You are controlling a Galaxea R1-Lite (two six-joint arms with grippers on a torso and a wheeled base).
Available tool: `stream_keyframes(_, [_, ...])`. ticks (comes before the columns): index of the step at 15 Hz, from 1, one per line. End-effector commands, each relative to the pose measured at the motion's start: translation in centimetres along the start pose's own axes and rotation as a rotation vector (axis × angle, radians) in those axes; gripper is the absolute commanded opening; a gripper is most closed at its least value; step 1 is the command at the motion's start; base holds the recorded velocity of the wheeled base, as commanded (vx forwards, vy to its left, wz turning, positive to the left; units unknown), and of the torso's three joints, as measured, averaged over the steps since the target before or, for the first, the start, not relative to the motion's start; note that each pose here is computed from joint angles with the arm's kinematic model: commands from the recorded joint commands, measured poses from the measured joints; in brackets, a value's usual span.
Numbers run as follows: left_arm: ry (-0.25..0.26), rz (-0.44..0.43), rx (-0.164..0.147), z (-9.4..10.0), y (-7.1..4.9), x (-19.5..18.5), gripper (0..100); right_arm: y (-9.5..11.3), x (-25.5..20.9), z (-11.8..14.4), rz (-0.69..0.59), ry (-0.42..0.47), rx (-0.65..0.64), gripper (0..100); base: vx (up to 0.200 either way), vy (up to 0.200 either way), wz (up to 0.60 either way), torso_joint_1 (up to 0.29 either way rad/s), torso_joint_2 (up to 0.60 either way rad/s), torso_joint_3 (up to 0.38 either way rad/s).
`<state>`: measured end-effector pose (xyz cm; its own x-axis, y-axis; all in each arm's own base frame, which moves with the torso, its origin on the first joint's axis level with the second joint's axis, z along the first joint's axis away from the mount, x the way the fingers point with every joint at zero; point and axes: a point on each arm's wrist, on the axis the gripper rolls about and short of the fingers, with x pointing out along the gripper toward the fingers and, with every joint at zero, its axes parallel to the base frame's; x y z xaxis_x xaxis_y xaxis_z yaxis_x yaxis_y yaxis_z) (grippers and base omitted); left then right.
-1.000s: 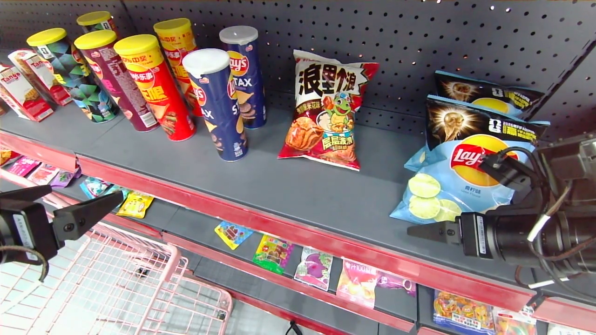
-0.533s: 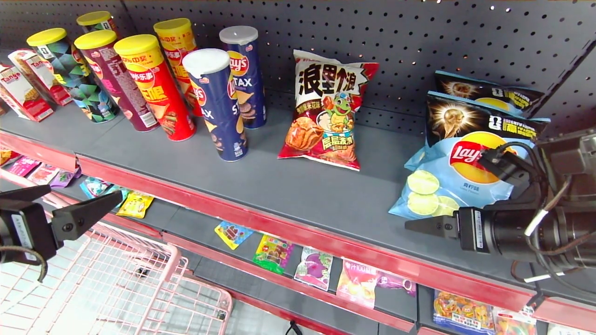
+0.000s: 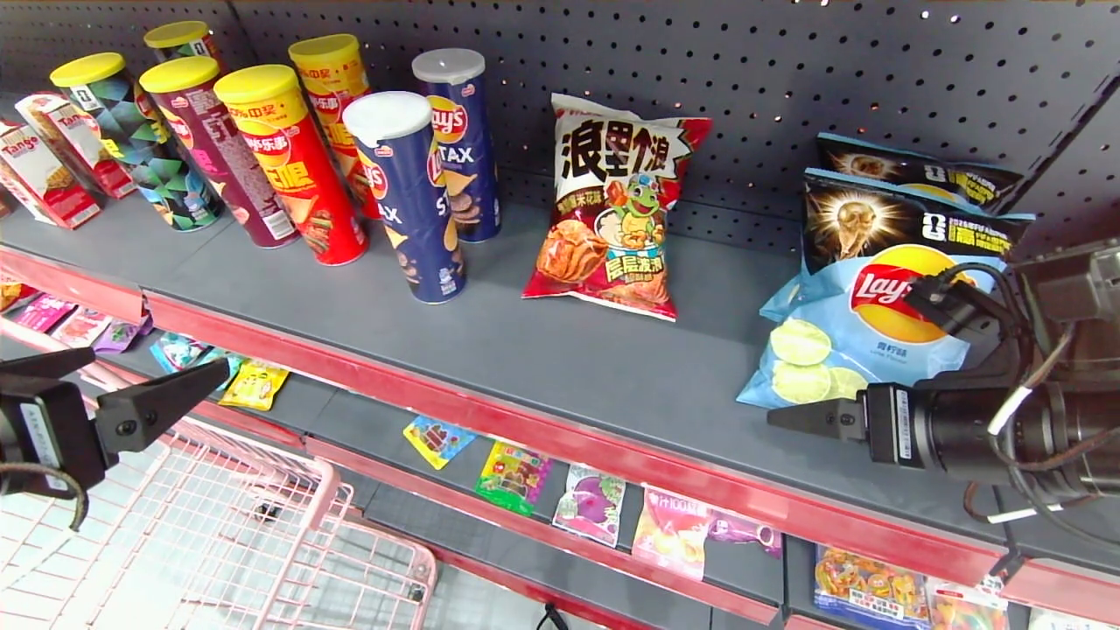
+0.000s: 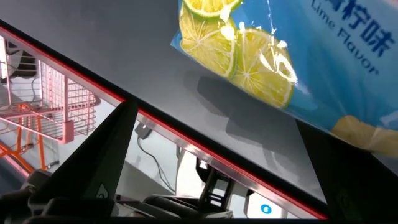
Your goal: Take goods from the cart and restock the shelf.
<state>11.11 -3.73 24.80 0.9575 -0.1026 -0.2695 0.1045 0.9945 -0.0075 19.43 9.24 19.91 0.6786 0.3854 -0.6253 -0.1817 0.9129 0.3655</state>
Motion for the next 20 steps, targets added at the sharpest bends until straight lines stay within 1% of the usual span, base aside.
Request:
stream_keyframes(1, [0.000,0.000,0.000,0.0,0.0,0.0,100,-0.1,0.0,0.0,0.003,0.001,0.003,100,0.000,0.000,0.00,0.000,0.00,0.000])
stream_keyframes(7, [-0.005,0.000,-0.001,0.0,0.0,-0.1,100,0.3,-0.7,0.0,0.025,-0.014,-0.007,100,0.000,0.000,0.00,0.000,0.00,0.000])
stream_keyframes(12, [-0.005,0.001,0.000,0.0,0.0,-0.2,100,1.5,-2.1,-0.9,0.091,-0.024,-0.059,100,0.000,0.000,0.00,0.000,0.00,0.000])
stream_keyframes(13, [-0.006,0.001,0.000,-0.2,0.1,-0.3,100,2.1,-3.4,-0.9,0.130,-0.061,-0.112,100,0.000,0.000,0.00,0.000,0.00,0.000])
stream_keyframes(15, [-0.003,0.000,0.004,-0.4,0.1,-0.5,100,1.9,-5.3,-1.1,0.145,-0.128,-0.256,100,0.000,0.000,0.00,0.000,0.00,0.000])
stream_keyframes(16, [-0.002,0.002,0.005,-0.5,0.2,-0.5,100,2.0,-5.9,-1.0,0.155,-0.149,-0.259,100,0.000,0.000,0.00,0.000,0.00,0.000])
stream_keyframes(17, [-0.003,0.003,0.017,-0.5,0.2,-0.6,100,2.0,-6.6,-0.9,0.166,-0.175,-0.257,100,0.000,0.000,0.00,0.000,0.00,0.000])
stream_keyframes(20, [0.001,0.006,0.039,-0.8,0.3,-0.7,100,1.5,-7.8,-1.1,0.159,-0.217,-0.228,100,0.000,0.000,0.00,0.000,0.00,0.000])
